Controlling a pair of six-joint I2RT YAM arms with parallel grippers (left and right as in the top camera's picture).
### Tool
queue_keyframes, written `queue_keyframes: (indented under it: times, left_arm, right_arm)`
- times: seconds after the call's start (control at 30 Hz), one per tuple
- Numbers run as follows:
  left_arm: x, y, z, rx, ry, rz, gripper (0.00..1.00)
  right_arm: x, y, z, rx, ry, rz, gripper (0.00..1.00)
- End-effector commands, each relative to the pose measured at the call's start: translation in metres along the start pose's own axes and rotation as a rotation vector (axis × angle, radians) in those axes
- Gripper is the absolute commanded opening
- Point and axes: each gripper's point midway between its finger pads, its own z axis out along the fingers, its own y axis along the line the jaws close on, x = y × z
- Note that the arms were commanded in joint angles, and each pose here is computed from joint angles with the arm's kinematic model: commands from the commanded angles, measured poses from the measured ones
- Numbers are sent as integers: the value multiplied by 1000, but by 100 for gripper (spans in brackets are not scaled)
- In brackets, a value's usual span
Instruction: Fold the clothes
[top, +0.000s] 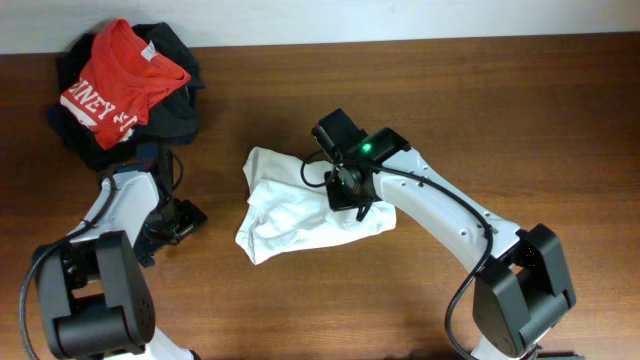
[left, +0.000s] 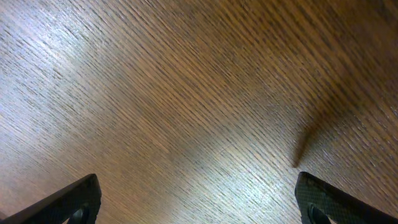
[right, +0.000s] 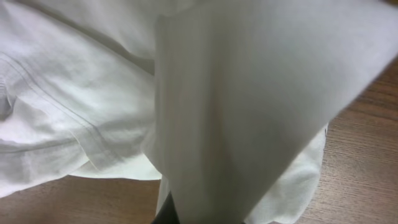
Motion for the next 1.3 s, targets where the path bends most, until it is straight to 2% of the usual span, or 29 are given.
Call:
queue_keyframes:
  times: [0.0, 0.1, 0.2, 0.33, 0.4, 0.43, 0.47, 0.5, 0.53, 0.63, 0.73, 0.87, 0.97, 1.07, 1.17, 1.27]
  left_arm:
    - [1, 3, 3, -8, 11, -3, 99]
    - [1, 3, 3, -9, 11, -3, 99]
    - [1, 3, 3, -8, 11, -3, 99]
    - [1, 3, 3, -8, 11, -3, 99]
    - [1, 3, 3, -9, 11, -3, 99]
    - [2, 3, 3, -10, 13, -2, 99]
    - [2, 3, 3, -11, 14, -2, 99]
    - [2, 3, 3, -11, 14, -2, 99]
    - [2, 3, 3, -11, 14, -2, 99]
    - [2, 3, 3, -10, 13, -2, 99]
    - [1, 2, 3, -7, 10, -3, 99]
    - [1, 2, 3, -7, 10, -3, 99]
    - [1, 2, 3, -8, 11, -3, 99]
    - [1, 2, 3, -7, 10, -3, 99]
    - [1, 2, 3, -8, 11, -3, 99]
    - [1, 2, 3, -7, 10, -3, 99]
  right_arm:
    - [-8, -16, -3, 81, -34, 25, 4]
    - [-12, -63, -4, 167, -9, 111, 4]
    - [-16, -122, -6, 201, 30, 211, 4]
    - [-17, -175, -6, 226, 46, 304, 5]
    - [-13, -198, -6, 249, 56, 359, 28]
    - [-9, -214, -6, 269, 64, 395, 50]
    - [-3, -230, -7, 282, 76, 436, 78]
    - [1, -242, -8, 287, 86, 470, 94]
    - [4, -251, -9, 291, 94, 495, 99]
    - [16, -257, -14, 231, 144, 545, 99]
    - [6, -213, -10, 21, 155, 293, 99]
    - [-9, -162, -5, -27, 114, 34, 99]
    - [-12, -142, 7, 42, 95, -63, 99]
    - [-1, -129, 36, 95, 149, -121, 99]
    - [3, -146, 53, 263, 178, -76, 99]
    - [2, -146, 59, 265, 185, -78, 98]
